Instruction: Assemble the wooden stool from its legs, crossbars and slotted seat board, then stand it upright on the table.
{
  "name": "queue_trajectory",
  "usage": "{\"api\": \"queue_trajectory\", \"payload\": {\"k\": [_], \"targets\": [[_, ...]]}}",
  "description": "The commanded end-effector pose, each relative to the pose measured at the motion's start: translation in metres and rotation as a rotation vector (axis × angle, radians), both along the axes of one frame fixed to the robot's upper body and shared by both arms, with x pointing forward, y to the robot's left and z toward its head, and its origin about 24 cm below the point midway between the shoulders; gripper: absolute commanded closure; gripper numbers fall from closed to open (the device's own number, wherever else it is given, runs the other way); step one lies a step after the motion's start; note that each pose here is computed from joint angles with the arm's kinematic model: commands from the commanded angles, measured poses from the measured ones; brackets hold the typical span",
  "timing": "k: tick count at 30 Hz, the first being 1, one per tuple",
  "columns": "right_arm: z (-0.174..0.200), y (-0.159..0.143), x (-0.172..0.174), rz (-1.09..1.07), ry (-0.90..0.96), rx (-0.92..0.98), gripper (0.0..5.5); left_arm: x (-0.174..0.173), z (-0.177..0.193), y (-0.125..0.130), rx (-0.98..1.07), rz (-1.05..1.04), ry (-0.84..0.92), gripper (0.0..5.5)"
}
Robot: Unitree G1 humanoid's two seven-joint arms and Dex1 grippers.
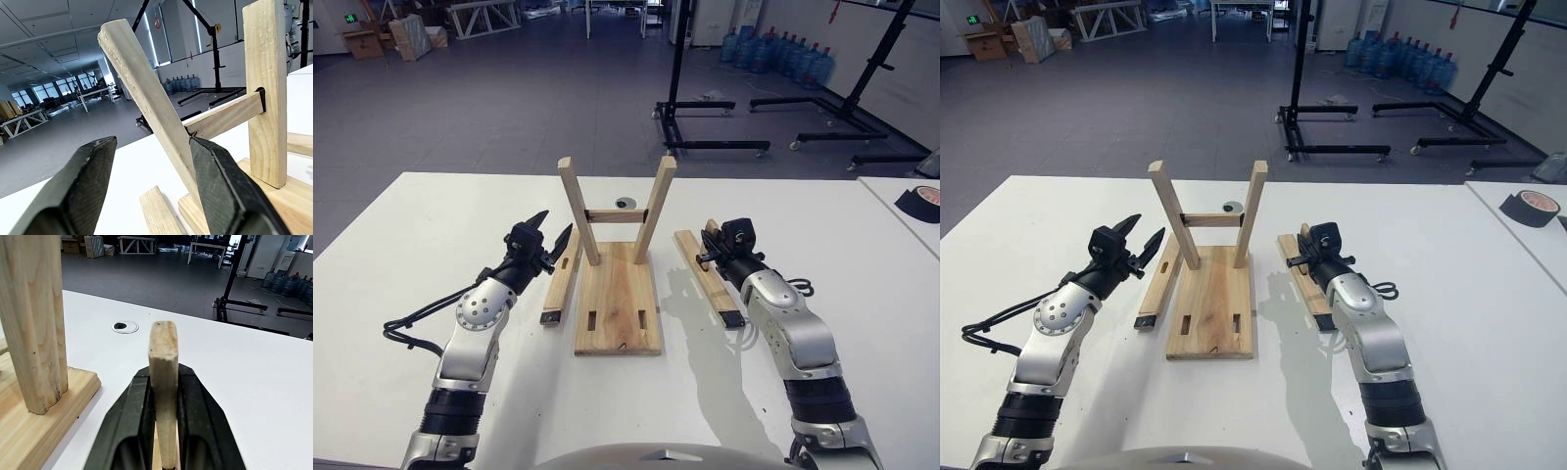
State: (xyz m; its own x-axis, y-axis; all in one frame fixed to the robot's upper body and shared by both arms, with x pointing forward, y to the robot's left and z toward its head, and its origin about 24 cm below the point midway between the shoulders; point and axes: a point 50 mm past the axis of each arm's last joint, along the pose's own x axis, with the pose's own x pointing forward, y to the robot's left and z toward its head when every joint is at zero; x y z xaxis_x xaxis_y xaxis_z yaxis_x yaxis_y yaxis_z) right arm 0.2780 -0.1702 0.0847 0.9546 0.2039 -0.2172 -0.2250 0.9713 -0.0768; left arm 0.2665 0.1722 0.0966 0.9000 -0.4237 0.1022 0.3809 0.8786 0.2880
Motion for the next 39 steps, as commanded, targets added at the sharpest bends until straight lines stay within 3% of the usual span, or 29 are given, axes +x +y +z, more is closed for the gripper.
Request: {"api": "queue_trajectory", "payload": {"k": [1, 30, 31, 39], "targets": [[-0.024, -0.005, -0.008, -0.013, 0.119, -0.028, 5.1, 0.003, 0.002, -0.001, 0.014, -0.008, -0.009, 2.82], [-0.015, -0.007, -0.005, -0.015, 0.092, 0.006, 5.1, 0.008, 0.003, -0.001, 0.009, 0.006, -0.027, 2.82], [-0.014, -0.008, -0.005, -0.02, 0.088, 0.005, 4.73, 0.008, 0.003, -0.001, 0.008, 0.008, -0.028, 2.82], [-0.001, -0.009, -0.001, -0.032, 0.017, 0.013, 3.32, 0.009, 0.004, -0.001, 0.0, 0.016, -0.036, 2.82]]}}
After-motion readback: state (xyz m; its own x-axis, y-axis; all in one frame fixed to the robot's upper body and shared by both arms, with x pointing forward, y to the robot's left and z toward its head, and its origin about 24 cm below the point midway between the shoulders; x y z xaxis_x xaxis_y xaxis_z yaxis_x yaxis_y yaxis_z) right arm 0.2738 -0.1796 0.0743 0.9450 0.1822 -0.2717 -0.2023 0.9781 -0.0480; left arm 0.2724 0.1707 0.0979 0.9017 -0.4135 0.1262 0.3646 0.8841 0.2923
